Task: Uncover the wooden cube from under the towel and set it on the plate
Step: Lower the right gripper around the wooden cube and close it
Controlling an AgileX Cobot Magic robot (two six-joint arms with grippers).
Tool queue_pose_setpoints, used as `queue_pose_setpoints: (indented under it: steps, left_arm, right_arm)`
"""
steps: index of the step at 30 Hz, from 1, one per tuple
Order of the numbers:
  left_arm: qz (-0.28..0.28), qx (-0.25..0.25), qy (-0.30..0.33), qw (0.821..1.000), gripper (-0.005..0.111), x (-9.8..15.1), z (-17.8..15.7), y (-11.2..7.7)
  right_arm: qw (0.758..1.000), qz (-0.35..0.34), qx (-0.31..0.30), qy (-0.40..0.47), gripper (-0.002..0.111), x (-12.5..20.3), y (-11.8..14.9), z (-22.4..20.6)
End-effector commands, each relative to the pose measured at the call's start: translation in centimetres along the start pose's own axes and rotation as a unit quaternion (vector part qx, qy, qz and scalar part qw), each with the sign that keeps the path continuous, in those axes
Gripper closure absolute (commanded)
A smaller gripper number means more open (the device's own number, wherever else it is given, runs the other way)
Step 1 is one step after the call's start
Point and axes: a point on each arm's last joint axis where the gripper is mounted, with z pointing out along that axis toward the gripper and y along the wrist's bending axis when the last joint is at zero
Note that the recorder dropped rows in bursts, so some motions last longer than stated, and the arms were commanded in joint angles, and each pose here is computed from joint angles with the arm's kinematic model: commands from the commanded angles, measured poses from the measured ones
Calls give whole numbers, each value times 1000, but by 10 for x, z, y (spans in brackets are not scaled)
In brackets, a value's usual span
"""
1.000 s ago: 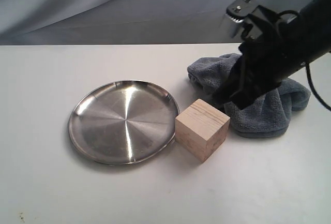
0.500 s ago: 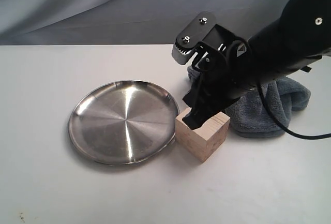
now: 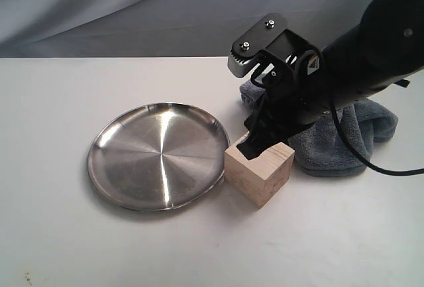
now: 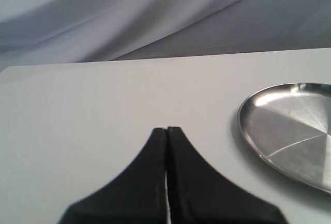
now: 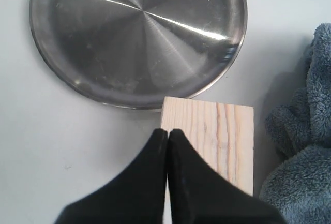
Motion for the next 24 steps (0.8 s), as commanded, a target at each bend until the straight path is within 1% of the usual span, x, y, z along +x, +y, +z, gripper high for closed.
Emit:
queue_pose_setpoints:
  steps: [1,3,6,8,11,12,13,20,24]
  left_arm:
    - [-2,-1,-3,1000,107,1,0,0]
    - [-2,-1,-3,1000,107,1,0,0]
    - [-2,-1,-3,1000,107,1,0,0]
    - [-2,-1,-3,1000,107,1,0,0]
    - [-2,-1,-3,1000,107,1,0,0]
    - [-2,-1,-3,1000,107,1,0,0]
    - [-2,-1,-3,1000,107,1,0,0]
    - [-2,-1,-3,1000,107,1,0,0]
    - [-2,-1,-3,1000,107,1,0,0]
  right_arm:
    - [1000,-2,3,-2,104,1,1,-2]
    - [1000,-2,3,-2,99,1,1,-2]
    - [1000,-5,1,7,83,2,1,-2]
    - [1000,-12,-3,24,61,5,2,-2]
    - [998,-27,-3,49,18,10,1,-2]
    - [998,-27,-4,52,6,10,1,-2]
    - [998,-28,-6,57,3,11,2,-1]
    - [998,-32,6,45,3,9,-1,4]
    - [997,-44,11,62,3,12,-4,18]
